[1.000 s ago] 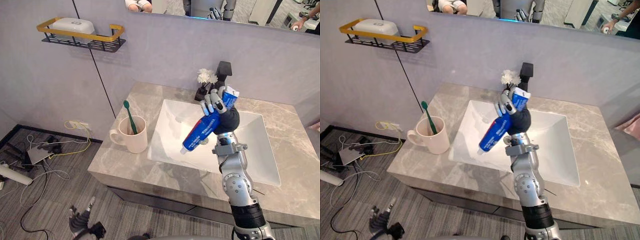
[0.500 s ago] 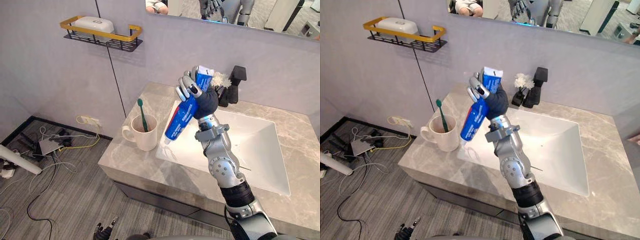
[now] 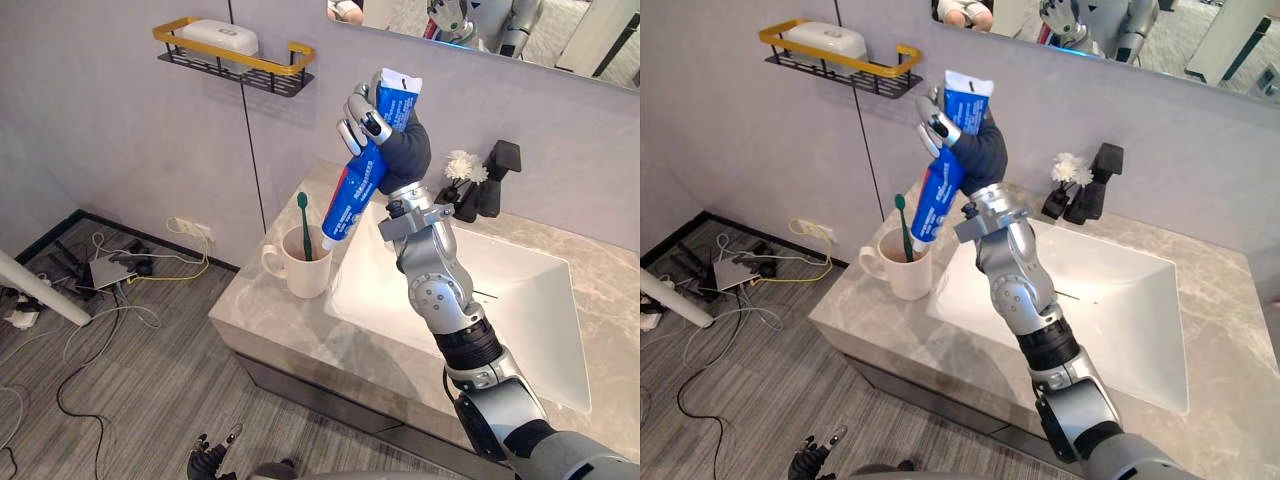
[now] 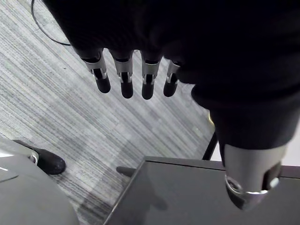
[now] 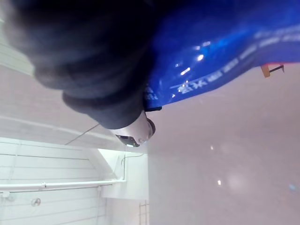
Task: Organize washtable
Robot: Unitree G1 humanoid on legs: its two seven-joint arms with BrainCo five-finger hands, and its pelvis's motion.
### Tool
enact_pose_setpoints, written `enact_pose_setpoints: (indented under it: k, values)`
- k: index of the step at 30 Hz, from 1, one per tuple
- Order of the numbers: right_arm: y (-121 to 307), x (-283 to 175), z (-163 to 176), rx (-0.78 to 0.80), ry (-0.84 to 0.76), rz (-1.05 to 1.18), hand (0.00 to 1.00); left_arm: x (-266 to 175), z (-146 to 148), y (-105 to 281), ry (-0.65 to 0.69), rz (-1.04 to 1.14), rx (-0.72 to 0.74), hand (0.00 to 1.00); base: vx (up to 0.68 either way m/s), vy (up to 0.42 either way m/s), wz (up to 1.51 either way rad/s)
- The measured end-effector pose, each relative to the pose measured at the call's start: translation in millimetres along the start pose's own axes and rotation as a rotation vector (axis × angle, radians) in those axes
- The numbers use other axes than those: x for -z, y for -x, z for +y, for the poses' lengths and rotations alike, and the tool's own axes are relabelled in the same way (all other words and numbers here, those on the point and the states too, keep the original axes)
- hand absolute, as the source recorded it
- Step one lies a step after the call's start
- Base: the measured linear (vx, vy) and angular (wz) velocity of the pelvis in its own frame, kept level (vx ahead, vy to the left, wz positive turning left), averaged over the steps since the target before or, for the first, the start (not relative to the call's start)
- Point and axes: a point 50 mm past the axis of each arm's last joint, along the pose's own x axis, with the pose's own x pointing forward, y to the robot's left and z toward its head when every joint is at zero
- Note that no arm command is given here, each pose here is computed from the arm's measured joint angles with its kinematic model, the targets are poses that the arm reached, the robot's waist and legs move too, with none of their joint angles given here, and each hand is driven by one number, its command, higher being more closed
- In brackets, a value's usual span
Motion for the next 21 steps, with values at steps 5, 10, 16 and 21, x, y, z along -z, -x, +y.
enact_pose_setpoints:
  k: [5, 10, 16, 21]
  values:
    - [-7, 3, -2, 0.016, 0.038, 0.014, 1.0, -3, 3, -2, -0.01, -0.007, -0.004, 0.0, -0.03, -0.015, 0.12]
    - [-8, 3, -3, 0.015, 0.066, 0.02, 1.0, -1, 3, -1, -0.013, 0.0, -0.004, 0.0, -0.01, -0.005, 0.03]
    - [-7, 7, -6, 0.027, 0.096, 0.037, 1.0, -1, 5, -2, -0.021, -0.001, -0.006, 0.0, -0.02, -0.005, 0.01]
    - [-6, 10, -11, 0.06, 0.109, 0.054, 1.0, -2, 4, -2, -0.034, -0.004, 0.0, 0.0, -0.01, -0.001, 0.0]
